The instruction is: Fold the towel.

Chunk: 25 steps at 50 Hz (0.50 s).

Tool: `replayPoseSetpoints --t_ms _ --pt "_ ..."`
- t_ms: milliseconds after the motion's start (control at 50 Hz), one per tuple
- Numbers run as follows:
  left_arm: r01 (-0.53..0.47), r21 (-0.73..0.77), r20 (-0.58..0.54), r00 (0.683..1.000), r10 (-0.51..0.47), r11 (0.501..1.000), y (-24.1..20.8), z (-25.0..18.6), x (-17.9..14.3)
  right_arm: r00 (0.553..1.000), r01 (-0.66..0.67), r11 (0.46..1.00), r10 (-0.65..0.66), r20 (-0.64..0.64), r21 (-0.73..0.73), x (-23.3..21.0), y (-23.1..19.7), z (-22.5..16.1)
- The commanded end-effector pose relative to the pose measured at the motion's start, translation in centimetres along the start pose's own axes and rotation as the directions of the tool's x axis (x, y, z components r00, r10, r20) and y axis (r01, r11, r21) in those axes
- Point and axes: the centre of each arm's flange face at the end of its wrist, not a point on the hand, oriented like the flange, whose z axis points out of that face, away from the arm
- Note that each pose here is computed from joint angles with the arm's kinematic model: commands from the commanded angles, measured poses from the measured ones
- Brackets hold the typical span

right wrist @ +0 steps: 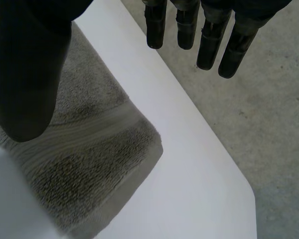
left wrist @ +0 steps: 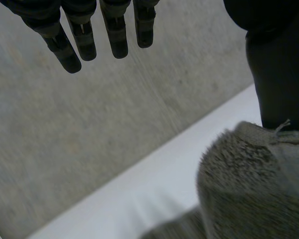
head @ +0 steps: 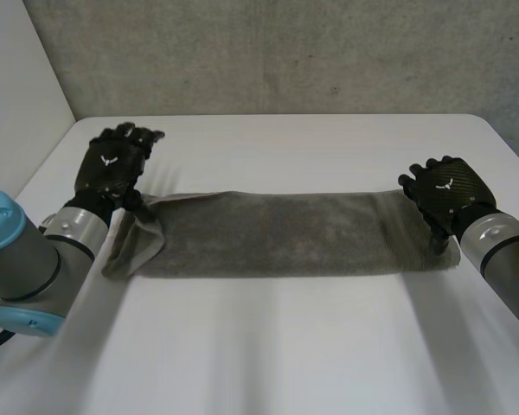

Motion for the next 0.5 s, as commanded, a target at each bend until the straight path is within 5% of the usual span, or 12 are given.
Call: replayPoseSetpoints --t_ms 20,240,500 --pt "0.049 -0.16 -0.036 0.998 -0.055 0.986 1.6 -0.7 0.8 1.0 -0.007 1.0 0.007 0.006 -0.024 -0.1 0.7 -0.3" --pt "0.073 -0.216 -0.046 0.995 -0.085 0.974 0.0 -2.3 1.0 1.0 -0.021 0.998 0.021 0.002 -0.06 0.0 1.8 -0.4" --pt "0.359 -0.101 0.029 0.933 -0.358 0.928 -4.5 -2.7 -2.5 1.0 -0.025 0.997 0.026 0.008 -0.072 -0.3 2.2 -0.6"
